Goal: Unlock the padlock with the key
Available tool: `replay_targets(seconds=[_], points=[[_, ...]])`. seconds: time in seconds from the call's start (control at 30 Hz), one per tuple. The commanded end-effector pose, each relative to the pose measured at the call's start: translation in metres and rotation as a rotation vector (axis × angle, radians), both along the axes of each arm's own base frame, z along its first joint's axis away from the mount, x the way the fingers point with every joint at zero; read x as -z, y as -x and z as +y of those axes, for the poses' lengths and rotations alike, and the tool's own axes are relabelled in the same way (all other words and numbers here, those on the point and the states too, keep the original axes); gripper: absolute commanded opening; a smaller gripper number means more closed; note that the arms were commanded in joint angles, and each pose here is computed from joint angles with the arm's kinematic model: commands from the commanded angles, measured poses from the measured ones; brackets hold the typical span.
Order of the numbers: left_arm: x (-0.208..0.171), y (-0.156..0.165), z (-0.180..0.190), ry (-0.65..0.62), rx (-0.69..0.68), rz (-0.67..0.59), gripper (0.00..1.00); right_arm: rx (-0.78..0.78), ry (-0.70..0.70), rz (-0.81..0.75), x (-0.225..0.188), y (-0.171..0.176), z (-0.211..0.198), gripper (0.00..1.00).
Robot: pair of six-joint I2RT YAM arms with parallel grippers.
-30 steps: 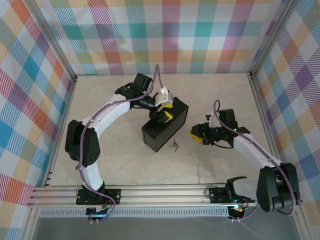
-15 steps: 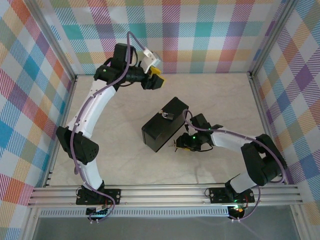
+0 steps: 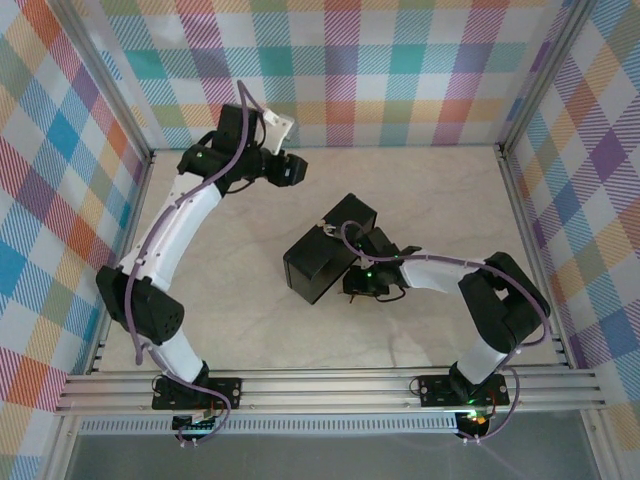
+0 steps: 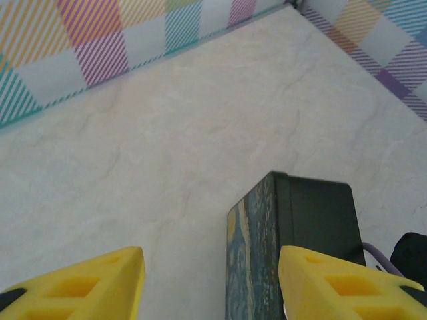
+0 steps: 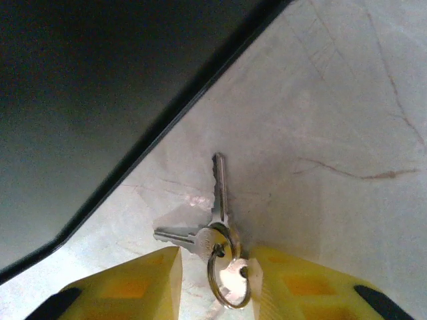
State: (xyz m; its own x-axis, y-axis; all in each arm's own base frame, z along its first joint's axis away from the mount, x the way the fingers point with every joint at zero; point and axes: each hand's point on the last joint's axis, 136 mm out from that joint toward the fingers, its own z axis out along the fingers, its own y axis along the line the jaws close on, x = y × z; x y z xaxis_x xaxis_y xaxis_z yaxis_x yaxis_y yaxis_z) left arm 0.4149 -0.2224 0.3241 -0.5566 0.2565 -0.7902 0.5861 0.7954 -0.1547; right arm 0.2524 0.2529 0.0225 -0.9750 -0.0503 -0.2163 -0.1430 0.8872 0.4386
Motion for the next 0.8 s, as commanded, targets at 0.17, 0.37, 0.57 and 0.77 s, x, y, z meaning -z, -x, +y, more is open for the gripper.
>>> replay_targets(seconds=[0.17,0.37,0.57,0.77], points=[[0.007,0.013,0.040,0.010,-0.232,0.026,0.51,0.016,0.137,-0.024,0.034,0.015,-0.027,0.16],[0.023,0.040,0.030,0.031,-0.198,0.096,0.49,0.045,0.166,-0.061,0.034,0.014,-0.044,0.04],[0.064,0.079,-0.008,0.022,-0.099,0.242,0.43,0.031,0.030,-0.124,0.003,0.008,-0.043,0.00],[0.076,0.111,-0.034,0.105,-0.048,0.307,0.43,0.044,-0.131,-0.175,-0.046,0.007,-0.048,0.00]])
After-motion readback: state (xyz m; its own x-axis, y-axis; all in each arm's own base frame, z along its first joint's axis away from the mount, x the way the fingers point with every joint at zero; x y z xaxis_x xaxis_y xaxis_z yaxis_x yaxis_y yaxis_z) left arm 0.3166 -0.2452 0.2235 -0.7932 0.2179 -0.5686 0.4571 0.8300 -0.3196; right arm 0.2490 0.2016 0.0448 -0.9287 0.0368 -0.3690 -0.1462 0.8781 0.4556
